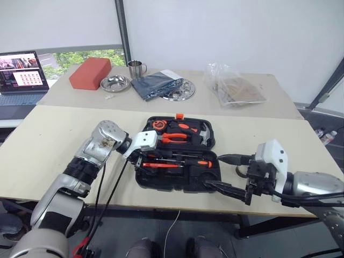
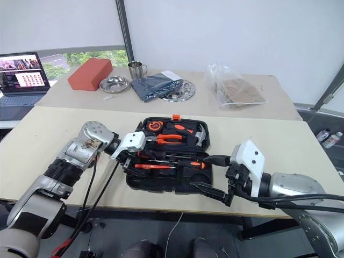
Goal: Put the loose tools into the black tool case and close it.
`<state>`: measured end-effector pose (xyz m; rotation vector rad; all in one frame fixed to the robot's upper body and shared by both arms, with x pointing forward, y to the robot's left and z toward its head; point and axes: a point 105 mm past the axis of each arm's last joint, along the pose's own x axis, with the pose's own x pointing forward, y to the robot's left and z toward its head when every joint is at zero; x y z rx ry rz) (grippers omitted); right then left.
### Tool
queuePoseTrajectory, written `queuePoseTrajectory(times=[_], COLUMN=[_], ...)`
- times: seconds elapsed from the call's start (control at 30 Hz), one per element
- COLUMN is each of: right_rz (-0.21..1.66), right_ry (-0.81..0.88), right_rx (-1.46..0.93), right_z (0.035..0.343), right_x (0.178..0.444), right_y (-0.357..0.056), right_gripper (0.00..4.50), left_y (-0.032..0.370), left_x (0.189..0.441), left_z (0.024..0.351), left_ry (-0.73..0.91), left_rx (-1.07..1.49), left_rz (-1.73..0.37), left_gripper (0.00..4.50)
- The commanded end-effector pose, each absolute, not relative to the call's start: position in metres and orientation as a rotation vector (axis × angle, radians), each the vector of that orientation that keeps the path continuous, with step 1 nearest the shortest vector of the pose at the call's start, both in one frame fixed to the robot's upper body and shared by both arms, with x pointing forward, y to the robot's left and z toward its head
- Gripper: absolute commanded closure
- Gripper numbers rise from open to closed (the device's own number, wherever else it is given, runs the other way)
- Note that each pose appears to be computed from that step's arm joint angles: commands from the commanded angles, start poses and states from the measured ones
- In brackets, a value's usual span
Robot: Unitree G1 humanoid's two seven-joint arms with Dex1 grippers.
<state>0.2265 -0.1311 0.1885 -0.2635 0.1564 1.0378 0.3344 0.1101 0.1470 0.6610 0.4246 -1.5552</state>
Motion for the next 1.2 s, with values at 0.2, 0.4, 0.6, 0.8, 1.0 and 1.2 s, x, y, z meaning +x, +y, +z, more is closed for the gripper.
queuePoseTrajectory(times=[0.2, 0.4, 0.6, 0.8, 1.0, 1.2], right_rz=[1.045, 1.053, 1.053, 1.059, 1.06, 1.066], right_ry=[0.103, 0.106, 0.112, 0.127, 0.131, 0.123], right_rx=[-0.279, -0.282, -0.279, -0.274, -0.273, -0.262], right_z=[0.197, 0.198, 0.197, 0.194, 0.193, 0.195], right_x=[0.226, 0.229, 0.231, 0.229, 0.23, 0.231], right_y=[-0.129, -0.128, -0.128, -0.129, -0.128, -0.126], right_gripper=[0.0, 0.0, 0.0, 0.0, 0.0, 0.0], left_y=[0.115, 0.104, 0.099, 0.102, 0.108, 0.111], left_x=[0.337, 0.339, 0.338, 0.335, 0.333, 0.336], left_z=[0.167, 0.134, 0.116, 0.127, 0.113, 0.094], left_ry=[0.328, 0.332, 0.369, 0.36, 0.382, 0.354], left_rx=[0.448, 0.372, 0.328, 0.226, 0.293, 0.375], left_rz=[-1.498, -1.453, -1.409, -1.415, -1.4, -1.338], left_gripper=[2.24, 4.43, 4.47, 4.47, 4.47, 4.47])
